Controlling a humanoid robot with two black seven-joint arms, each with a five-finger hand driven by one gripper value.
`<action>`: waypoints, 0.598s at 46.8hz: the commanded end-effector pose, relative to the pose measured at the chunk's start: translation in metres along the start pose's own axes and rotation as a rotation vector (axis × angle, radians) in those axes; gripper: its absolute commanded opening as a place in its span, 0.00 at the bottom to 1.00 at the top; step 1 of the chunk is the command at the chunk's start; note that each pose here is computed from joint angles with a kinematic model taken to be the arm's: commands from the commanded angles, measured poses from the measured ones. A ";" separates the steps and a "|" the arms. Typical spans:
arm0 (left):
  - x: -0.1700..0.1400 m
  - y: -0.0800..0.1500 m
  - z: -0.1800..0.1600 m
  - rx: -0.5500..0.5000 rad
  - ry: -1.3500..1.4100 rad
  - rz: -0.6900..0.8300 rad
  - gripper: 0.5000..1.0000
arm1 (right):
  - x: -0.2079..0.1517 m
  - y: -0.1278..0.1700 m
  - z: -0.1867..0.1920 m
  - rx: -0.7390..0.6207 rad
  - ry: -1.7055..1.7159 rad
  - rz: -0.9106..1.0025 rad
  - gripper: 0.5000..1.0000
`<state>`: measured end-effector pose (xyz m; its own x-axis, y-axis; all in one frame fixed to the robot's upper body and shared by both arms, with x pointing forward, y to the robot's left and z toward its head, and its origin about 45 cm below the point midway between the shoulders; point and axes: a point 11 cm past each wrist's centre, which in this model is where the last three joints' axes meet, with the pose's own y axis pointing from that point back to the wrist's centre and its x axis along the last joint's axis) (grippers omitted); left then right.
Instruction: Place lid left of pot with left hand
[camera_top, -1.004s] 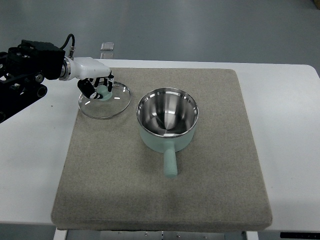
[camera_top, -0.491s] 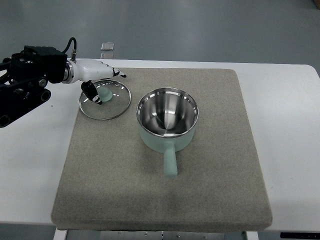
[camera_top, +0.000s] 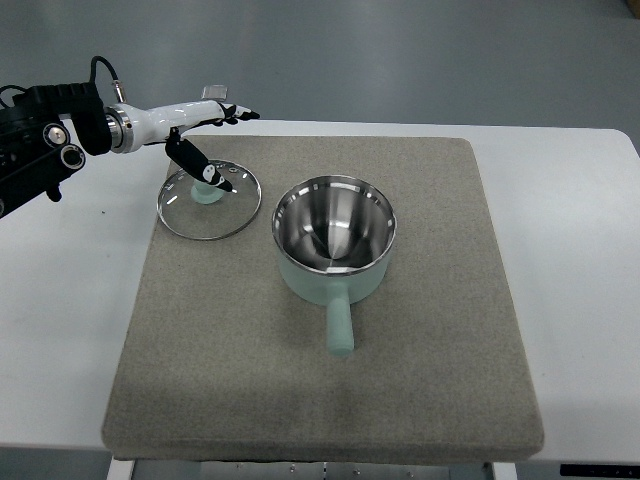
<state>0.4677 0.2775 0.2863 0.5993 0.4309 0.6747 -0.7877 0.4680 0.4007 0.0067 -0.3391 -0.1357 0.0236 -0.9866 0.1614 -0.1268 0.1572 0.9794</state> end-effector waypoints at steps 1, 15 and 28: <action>0.007 0.001 -0.004 -0.017 0.148 0.034 0.99 | 0.000 0.000 0.000 0.000 0.000 0.000 0.84; 0.017 0.000 -0.022 -0.090 0.638 0.125 0.99 | 0.000 0.000 0.000 0.000 0.000 0.000 0.84; 0.026 -0.004 -0.035 -0.155 0.962 0.207 1.00 | 0.000 0.000 0.000 0.000 0.000 0.000 0.84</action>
<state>0.4881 0.3126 0.2817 0.3913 0.9189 -0.0506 -0.8951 0.3928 0.2111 0.0067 -0.3391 -0.1357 0.0236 -0.9866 0.1614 -0.1268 0.1572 0.9794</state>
